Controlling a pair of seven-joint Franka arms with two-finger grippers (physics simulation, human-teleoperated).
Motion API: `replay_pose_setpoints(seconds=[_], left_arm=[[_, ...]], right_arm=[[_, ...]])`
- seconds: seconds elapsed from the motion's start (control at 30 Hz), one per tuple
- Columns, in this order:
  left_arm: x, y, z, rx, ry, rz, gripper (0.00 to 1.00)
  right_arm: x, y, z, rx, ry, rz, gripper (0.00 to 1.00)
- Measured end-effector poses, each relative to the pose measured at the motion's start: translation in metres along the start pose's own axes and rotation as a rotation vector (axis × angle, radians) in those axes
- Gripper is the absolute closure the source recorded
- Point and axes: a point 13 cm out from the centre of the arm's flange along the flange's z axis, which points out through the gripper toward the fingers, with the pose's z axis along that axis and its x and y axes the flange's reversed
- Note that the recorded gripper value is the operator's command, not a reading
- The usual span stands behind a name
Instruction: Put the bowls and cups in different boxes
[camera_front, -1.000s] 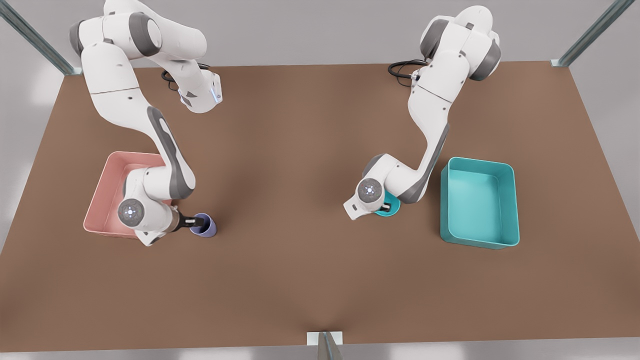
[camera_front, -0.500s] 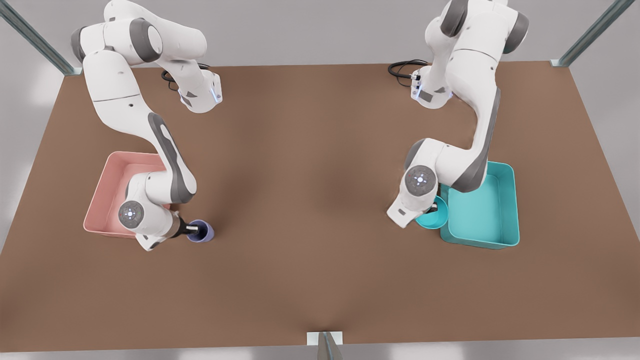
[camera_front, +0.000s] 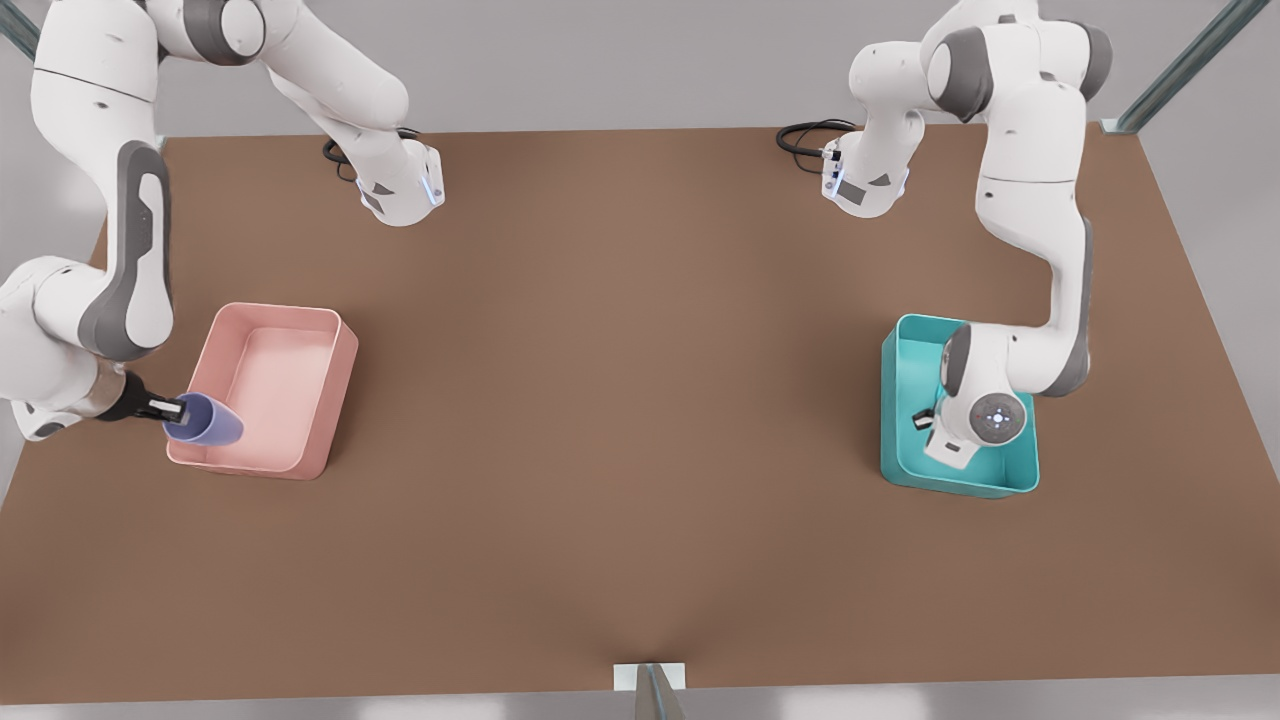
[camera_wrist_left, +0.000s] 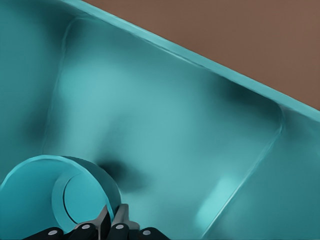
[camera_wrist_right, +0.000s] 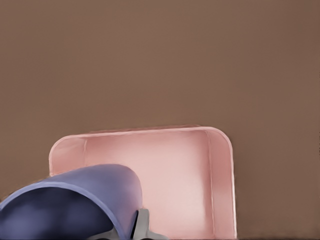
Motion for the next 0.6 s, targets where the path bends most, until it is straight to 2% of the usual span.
replay_pose_setpoints(seconds=[0.03,0.07,0.17,0.27,0.33,0.4,0.5,0.53,0.57,0.6], left_arm=[[-0.003,0.000,0.002,0.008,-0.010,-0.002,0.28],[-0.007,0.001,0.001,0.017,-0.022,-0.006,0.00],[-0.016,0.011,-0.066,0.057,-0.102,-0.027,0.00],[-0.019,0.001,-0.234,0.173,-0.216,-0.036,0.00],[0.025,-0.030,-0.330,0.230,-0.246,0.067,0.00],[0.065,-0.033,-0.380,0.262,-0.238,0.141,0.00],[0.095,-0.025,-0.398,0.278,-0.176,0.211,0.00],[0.101,-0.022,-0.397,0.275,-0.151,0.231,0.00],[0.107,-0.021,-0.395,0.269,-0.130,0.252,0.00],[0.112,-0.020,-0.392,0.264,-0.110,0.271,0.00]], right_arm=[[0.005,-0.006,0.013,-0.007,0.024,-0.015,0.79],[0.010,-0.007,0.026,-0.013,0.045,-0.035,0.79],[0.017,-0.005,0.061,-0.025,0.071,-0.101,0.79],[0.009,-0.005,0.093,-0.032,0.063,-0.156,0.79],[0.011,-0.003,0.115,-0.034,0.054,-0.188,0.79],[0.014,-0.001,0.132,-0.032,0.036,-0.219,0.79],[0.008,0.000,0.143,-0.023,-0.005,-0.257,0.79],[0.005,0.000,0.144,-0.019,-0.018,-0.268,0.70],[0.002,0.000,0.144,-0.014,-0.030,-0.280,0.09],[0.000,0.001,0.143,-0.008,-0.040,-0.291,0.00]])
